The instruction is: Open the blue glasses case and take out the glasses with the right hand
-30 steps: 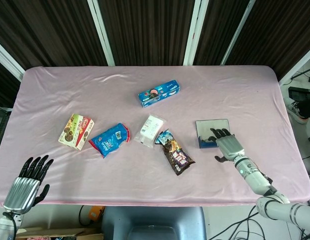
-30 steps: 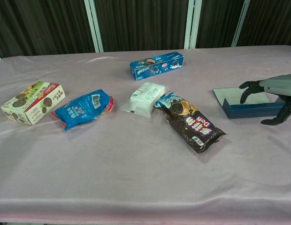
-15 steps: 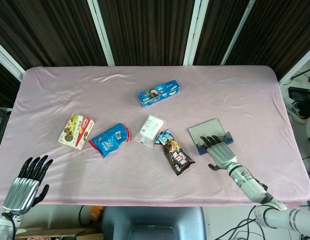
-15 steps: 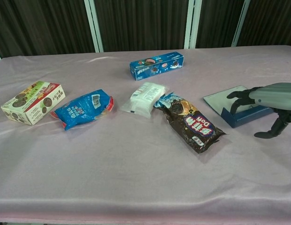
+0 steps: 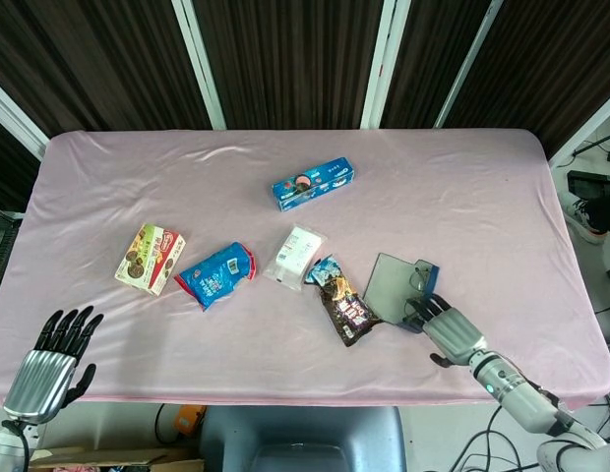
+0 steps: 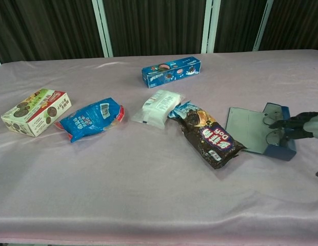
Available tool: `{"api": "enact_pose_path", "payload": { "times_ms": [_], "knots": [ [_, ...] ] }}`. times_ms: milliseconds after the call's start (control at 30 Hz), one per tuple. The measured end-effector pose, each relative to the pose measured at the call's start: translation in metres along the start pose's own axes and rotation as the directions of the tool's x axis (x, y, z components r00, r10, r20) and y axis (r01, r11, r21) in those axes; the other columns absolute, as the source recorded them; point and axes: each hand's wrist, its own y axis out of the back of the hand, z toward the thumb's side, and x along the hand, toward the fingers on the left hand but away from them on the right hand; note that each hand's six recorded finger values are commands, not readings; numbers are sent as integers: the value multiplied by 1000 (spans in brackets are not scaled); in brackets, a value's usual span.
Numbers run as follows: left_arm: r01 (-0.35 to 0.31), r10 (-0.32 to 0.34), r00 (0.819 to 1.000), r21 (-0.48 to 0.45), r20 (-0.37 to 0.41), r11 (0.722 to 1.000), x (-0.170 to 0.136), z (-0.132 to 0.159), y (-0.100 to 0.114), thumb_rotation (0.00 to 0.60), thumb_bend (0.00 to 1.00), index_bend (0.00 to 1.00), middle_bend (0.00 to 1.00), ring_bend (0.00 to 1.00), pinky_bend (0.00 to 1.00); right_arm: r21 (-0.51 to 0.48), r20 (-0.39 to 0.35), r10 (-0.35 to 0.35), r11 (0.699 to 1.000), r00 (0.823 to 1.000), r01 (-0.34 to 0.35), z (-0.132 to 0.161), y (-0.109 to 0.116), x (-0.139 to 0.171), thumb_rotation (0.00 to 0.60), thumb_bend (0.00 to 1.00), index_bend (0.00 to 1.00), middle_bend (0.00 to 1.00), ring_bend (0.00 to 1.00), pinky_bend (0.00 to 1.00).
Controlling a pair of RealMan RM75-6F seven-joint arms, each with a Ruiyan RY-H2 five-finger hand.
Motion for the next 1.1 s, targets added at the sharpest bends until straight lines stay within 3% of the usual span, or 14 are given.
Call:
{"api": "enact_pose_path", "payload": {
  "times_ms": [267, 567, 833, 1100],
  "knots": [
    [8, -8, 1000, 12, 6, 1000, 0, 3, -3, 600, 408, 0, 0, 0, 0, 3, 40, 37, 999, 999, -37, -31, -25, 29, 600, 444, 424, 0, 0, 0],
    [13, -13, 1000, 15, 3, 1000, 1, 4, -4, 600, 408, 0, 0, 0, 0, 24, 124, 24, 999, 992, -28, -70, -34, 38, 600, 449, 431, 0, 0, 0],
    [17, -17, 1000, 17, -3, 1000, 3, 3, -5, 600, 408, 0, 0, 0, 0, 29, 219, -4, 1000, 976, -3, -103, -29, 22, 600, 451, 443, 0, 0, 0],
    [26, -26, 1000, 22, -7, 999, 5, 4, -8, 600, 408, 0, 0, 0, 0, 16, 285, -16, 1000, 958, 12, -121, -17, -14, 600, 452, 435, 0, 0, 0]
  ]
}}
